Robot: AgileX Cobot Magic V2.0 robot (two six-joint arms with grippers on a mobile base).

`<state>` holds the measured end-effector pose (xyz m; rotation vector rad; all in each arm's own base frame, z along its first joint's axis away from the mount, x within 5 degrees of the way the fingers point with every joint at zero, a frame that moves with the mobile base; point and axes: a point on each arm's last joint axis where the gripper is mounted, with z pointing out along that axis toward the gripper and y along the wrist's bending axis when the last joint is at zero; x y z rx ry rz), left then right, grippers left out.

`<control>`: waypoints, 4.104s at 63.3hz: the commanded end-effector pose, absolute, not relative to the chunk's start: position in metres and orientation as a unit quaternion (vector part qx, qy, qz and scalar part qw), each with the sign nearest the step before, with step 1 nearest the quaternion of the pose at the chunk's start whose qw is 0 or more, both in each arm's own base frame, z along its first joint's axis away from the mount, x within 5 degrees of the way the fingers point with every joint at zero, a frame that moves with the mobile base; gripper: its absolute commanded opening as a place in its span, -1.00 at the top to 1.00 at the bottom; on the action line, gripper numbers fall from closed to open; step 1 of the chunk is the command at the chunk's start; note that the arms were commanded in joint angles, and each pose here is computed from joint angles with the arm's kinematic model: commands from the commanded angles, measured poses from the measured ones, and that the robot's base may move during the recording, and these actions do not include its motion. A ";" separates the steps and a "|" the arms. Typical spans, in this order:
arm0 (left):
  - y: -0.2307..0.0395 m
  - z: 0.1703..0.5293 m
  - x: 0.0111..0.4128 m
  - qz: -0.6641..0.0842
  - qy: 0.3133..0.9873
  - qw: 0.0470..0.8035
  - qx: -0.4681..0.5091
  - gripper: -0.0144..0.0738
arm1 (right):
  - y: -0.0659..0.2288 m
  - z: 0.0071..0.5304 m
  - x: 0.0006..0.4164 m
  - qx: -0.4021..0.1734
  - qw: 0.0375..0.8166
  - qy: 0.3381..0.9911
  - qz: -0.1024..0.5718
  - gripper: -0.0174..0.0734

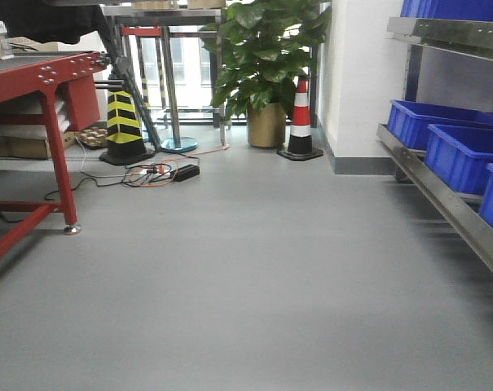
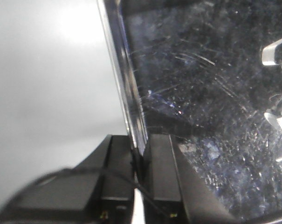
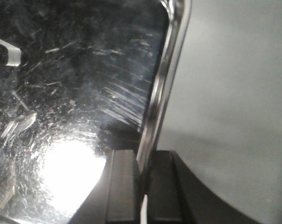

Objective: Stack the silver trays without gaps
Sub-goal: 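Hold the tray in both grippers while driving to the other shelf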

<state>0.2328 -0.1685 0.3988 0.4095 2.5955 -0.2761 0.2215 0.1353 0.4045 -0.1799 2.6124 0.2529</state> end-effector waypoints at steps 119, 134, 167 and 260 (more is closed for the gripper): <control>-0.158 0.409 0.224 -0.071 0.953 0.245 0.162 0.78 | 0.125 0.424 0.218 -0.076 0.307 0.945 0.082 0.49; -0.159 0.408 0.226 -0.069 0.954 0.243 0.162 0.78 | 0.125 0.424 0.218 -0.076 0.307 0.945 0.082 0.49; -0.159 0.408 0.225 -0.070 0.954 0.243 0.162 0.78 | 0.125 0.424 0.218 -0.076 0.307 0.945 0.082 0.49; -0.159 0.407 0.226 -0.068 0.954 0.242 0.162 0.78 | 0.125 0.424 0.218 -0.076 0.307 0.945 0.082 0.49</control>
